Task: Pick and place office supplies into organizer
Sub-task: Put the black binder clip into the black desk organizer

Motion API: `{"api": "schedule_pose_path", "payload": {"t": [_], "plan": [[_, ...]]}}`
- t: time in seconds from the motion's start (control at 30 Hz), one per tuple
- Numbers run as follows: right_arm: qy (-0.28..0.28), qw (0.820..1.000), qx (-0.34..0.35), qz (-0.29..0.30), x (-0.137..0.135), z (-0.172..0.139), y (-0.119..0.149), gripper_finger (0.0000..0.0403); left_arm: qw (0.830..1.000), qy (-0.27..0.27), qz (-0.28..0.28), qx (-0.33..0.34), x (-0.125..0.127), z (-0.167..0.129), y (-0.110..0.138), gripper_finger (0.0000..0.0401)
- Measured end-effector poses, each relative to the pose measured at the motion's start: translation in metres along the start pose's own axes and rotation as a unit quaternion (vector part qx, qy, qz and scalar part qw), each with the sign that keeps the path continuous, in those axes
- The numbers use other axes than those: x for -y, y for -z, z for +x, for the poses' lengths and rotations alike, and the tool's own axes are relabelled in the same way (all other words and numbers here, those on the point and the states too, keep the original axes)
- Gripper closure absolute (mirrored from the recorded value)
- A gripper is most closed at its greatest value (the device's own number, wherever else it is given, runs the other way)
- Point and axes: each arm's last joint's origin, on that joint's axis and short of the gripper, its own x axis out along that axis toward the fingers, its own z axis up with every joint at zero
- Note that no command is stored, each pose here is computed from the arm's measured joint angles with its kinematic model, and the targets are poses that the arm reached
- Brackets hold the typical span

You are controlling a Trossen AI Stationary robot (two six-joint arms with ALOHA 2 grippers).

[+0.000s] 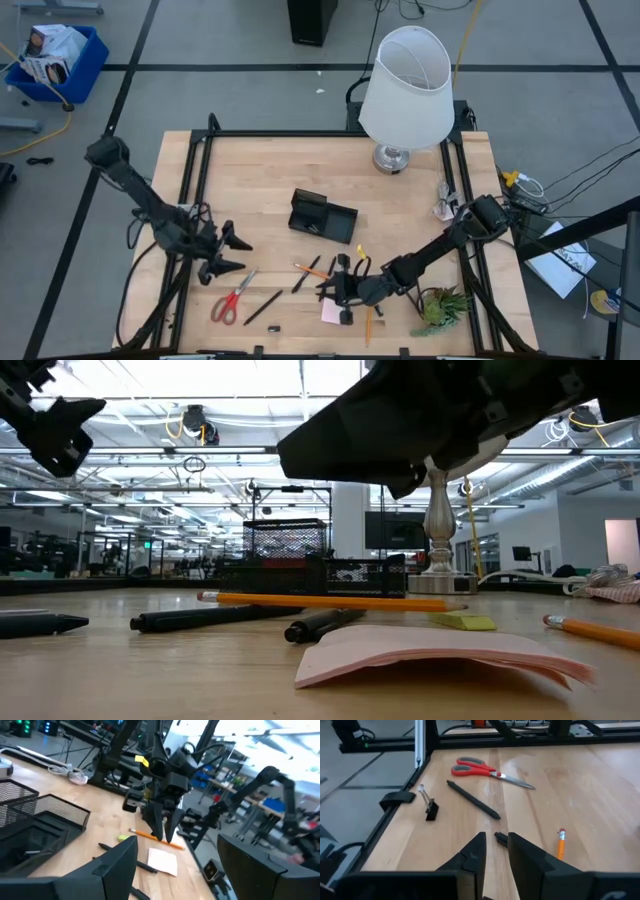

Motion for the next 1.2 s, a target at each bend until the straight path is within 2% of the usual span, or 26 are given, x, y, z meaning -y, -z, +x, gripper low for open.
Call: {"api": "schedule_pose_path", "payload": {"t": [0.23,0.4,0.57,0.63,0.8,1.03,1.2], "plan": [[-0.001,1.000,0.011,-0.009,0.001,0.000,-0.002,0.0330,0.998,-0.020,0.045,-0.026,0.041,0.033,0.002,0.0128],[-0.005,1.000,0.025,-0.009,-0.001,0.000,-0.006,0.0330,0.992,-0.011,0.114,-0.056,0.077,0.060,0.012,0.0128],[-0.010,0.999,0.035,-0.016,-0.003,-0.001,-0.008,0.0330,0.988,-0.047,0.131,-0.071,0.092,0.066,0.027,0.0128],[-0.010,0.999,0.035,-0.017,-0.003,-0.001,-0.008,0.0330,0.986,-0.065,0.126,-0.088,0.091,0.064,0.037,0.0128],[-0.009,0.999,0.035,-0.036,-0.003,-0.001,-0.008,0.0330,0.987,-0.082,0.067,-0.121,0.089,0.061,0.062,0.0128],[0.002,0.998,0.036,-0.050,0.005,0.002,-0.010,0.0330,0.987,-0.056,0.039,-0.142,0.095,0.062,0.090,0.0128],[0.008,0.998,0.035,-0.048,0.009,0.004,-0.011,0.0330,0.987,-0.042,0.041,-0.148,0.115,0.074,0.097,0.0128]]}}
